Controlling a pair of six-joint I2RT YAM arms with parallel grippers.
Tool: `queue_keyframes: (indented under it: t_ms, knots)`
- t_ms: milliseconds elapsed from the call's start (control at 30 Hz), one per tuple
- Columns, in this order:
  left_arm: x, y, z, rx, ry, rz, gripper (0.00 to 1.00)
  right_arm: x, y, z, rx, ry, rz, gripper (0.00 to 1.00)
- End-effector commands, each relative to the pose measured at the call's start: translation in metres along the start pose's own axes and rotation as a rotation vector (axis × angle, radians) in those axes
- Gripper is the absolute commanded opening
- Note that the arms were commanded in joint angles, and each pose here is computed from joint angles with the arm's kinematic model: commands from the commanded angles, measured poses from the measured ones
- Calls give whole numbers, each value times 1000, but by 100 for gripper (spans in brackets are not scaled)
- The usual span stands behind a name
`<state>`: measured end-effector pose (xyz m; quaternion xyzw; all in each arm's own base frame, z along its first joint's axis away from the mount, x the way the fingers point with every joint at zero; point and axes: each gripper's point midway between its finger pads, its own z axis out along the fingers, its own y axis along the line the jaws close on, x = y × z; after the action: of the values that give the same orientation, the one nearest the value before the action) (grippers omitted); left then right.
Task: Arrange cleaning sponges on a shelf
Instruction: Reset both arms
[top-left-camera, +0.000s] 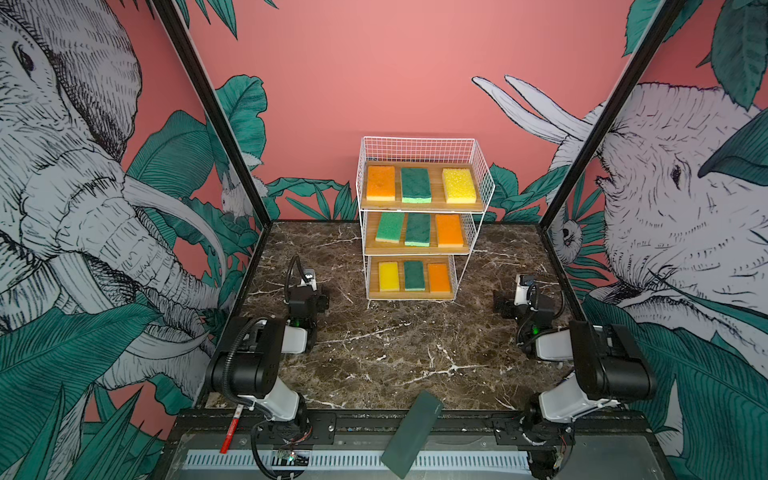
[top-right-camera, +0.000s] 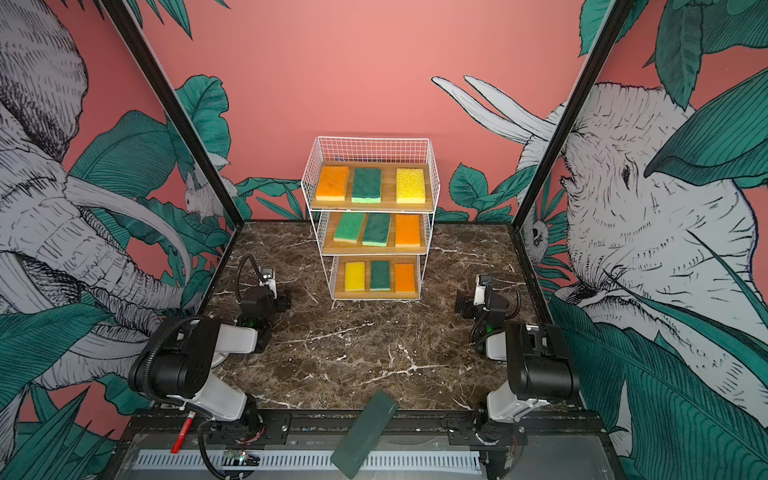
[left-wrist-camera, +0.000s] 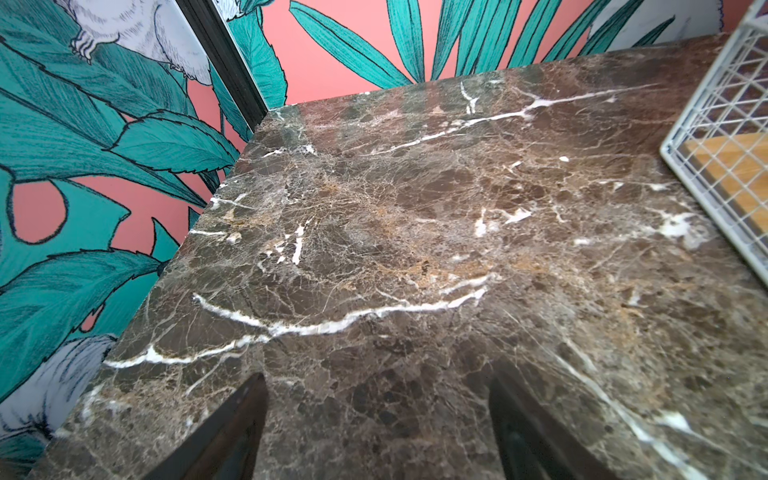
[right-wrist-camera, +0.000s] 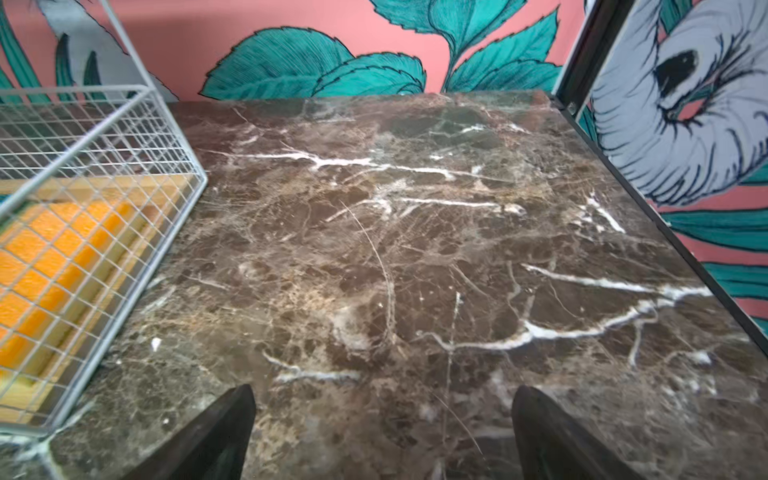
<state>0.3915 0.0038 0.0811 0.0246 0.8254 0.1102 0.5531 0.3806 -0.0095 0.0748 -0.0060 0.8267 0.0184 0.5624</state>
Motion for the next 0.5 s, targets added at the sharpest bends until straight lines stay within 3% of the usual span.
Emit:
queue_keyframes:
  t_ms: [0,467]
  knots:
    - [-18,4,0,-6,-51,-10,100,-26,-8,2,51,-80,-3,99]
    - [-18,4,0,-7,-51,-9,100,-25,-6,4,40,-74,-8,99]
